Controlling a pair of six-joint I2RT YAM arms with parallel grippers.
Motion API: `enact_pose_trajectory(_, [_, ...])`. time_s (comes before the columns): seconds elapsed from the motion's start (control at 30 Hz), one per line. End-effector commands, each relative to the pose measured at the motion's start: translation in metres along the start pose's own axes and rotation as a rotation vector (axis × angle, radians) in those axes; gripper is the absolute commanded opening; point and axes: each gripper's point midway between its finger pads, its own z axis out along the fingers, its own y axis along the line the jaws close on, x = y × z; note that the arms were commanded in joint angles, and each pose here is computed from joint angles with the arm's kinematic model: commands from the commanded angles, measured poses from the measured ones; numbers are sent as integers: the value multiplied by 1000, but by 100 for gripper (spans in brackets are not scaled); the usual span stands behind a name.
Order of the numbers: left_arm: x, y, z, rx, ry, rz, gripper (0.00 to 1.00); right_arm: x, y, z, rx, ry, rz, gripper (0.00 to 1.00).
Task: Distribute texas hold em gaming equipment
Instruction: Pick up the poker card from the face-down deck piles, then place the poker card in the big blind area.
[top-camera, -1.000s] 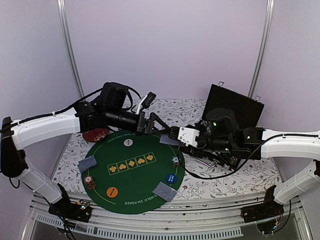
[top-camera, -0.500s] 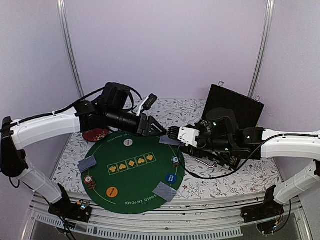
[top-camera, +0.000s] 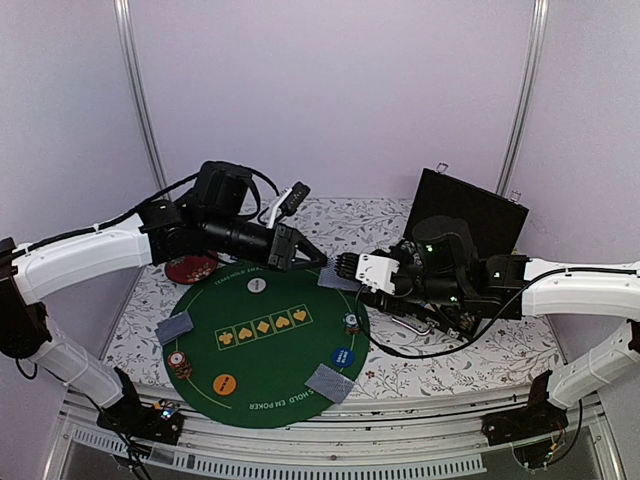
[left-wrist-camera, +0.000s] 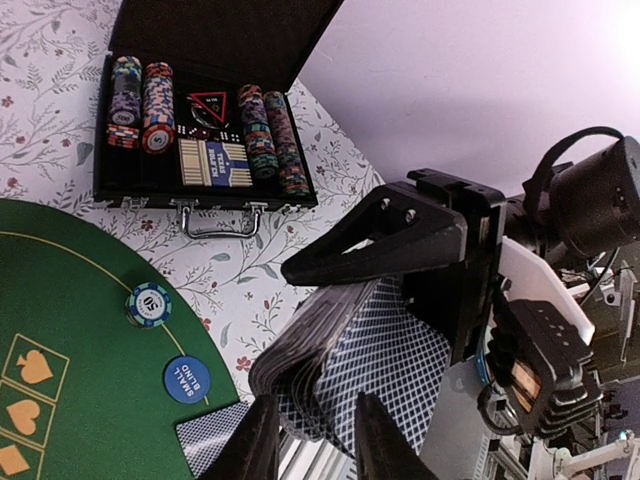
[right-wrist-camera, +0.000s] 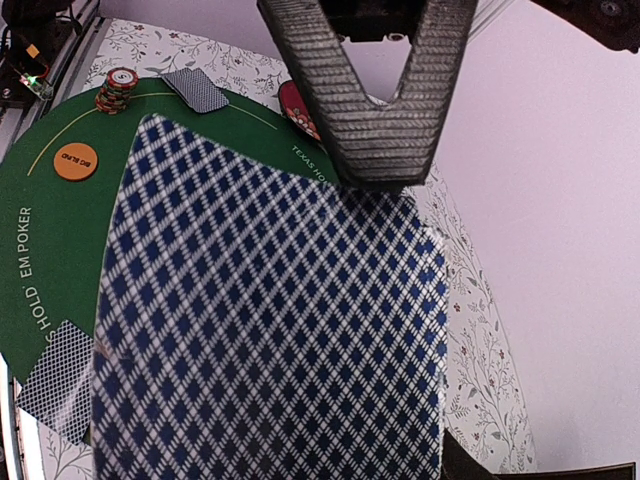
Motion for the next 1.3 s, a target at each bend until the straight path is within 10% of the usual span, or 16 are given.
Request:
enact_pose_trajectory(0.0, [2,-10,5,42,10,11,29,-11,-5,-1,21,-29,-1,45])
enact_pose_trajectory(0.33, [2,-16,5,60,23,24,0,-7,-4,-2,24,-22,-1,45])
enact_pose_trajectory(1.27, [-14,-20,-94,79,-216,91,0,12,-19,-6,72,11,40,45])
